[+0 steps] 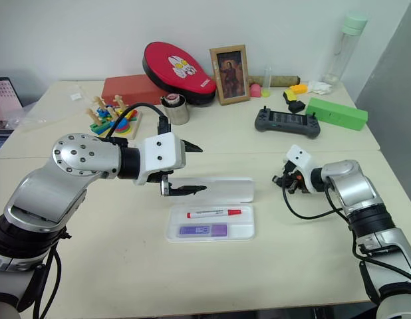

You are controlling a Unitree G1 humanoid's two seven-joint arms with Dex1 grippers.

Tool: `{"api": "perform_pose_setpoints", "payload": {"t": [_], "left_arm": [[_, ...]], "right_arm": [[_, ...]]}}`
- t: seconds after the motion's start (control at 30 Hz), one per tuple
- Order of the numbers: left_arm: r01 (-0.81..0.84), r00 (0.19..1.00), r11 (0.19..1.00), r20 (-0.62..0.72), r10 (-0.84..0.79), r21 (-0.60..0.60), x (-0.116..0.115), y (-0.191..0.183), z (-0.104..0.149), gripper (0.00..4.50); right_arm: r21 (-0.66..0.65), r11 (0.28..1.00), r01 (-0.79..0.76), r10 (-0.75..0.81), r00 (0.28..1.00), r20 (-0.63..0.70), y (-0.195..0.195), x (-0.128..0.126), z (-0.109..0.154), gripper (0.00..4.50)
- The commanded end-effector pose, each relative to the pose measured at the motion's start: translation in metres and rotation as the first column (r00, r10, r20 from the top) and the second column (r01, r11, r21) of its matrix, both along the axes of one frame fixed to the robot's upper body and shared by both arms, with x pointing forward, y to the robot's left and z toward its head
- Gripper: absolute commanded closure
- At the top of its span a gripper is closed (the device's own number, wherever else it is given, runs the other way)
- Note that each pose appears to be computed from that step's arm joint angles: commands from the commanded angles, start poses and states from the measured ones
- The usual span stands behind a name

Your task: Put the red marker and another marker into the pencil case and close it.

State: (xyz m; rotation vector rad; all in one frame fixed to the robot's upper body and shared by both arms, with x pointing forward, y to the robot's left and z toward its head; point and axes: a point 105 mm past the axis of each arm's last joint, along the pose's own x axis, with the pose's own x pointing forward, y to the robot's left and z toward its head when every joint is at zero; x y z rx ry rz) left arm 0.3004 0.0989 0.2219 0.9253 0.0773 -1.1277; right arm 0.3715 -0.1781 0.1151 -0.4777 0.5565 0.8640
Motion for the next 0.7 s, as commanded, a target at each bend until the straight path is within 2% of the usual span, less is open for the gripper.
{"api": "perform_pose_setpoints", "payload": {"t": [0.03, 0.13, 0.2, 0.27, 0.37, 0.5, 0.6, 0.7], "left_arm": [[0.012, 0.998, 1.000, 0.054, -0.011, -0.011, -0.002, 0.000, 0.012, 0.00], [0.012, 0.998, 1.000, 0.055, -0.011, -0.018, -0.003, -0.001, 0.013, 0.00], [0.015, 0.998, 1.000, 0.054, -0.014, -0.023, -0.004, 0.000, 0.015, 0.00], [0.027, 0.999, 0.999, 0.044, -0.026, -0.030, -0.007, -0.001, 0.015, 0.00], [0.052, 0.999, 0.994, 0.003, -0.052, -0.092, -0.015, -0.005, 0.019, 0.00], [0.039, 0.999, 0.993, -0.003, -0.040, -0.114, -0.015, -0.003, 0.022, 0.00], [0.040, 0.999, 0.990, -0.008, -0.042, -0.139, -0.016, -0.004, 0.026, 0.00], [0.044, 0.999, 0.983, -0.022, -0.049, -0.177, -0.018, -0.004, 0.031, 0.00]], "right_arm": [[-0.014, 1.000, 0.005, -0.005, 1.000, 0.003, -0.005, -0.003, 0.002, 4.25], [-0.046, 0.999, -0.011, 0.013, 0.999, 0.039, -0.010, -0.004, 0.010, 4.25], [-0.089, 0.993, -0.072, 0.081, 0.992, 0.099, -0.011, -0.010, 0.021, 4.25], [-0.145, 0.973, -0.178, 0.194, 0.976, 0.102, -0.011, -0.027, 0.026, 4.25], [-0.121, 0.945, -0.303, 0.314, 0.946, 0.086, 0.003, -0.052, 0.039, 4.25], [-0.098, 0.879, -0.466, 0.471, 0.881, 0.035, 0.017, -0.092, 0.046, 4.25], [-0.053, 0.850, -0.525, 0.527, 0.848, 0.048, 0.034, -0.106, 0.055, 4.25], [-0.020, 0.823, -0.567, 0.566, 0.818, 0.099, 0.059, -0.109, 0.065, 4.25]]}}
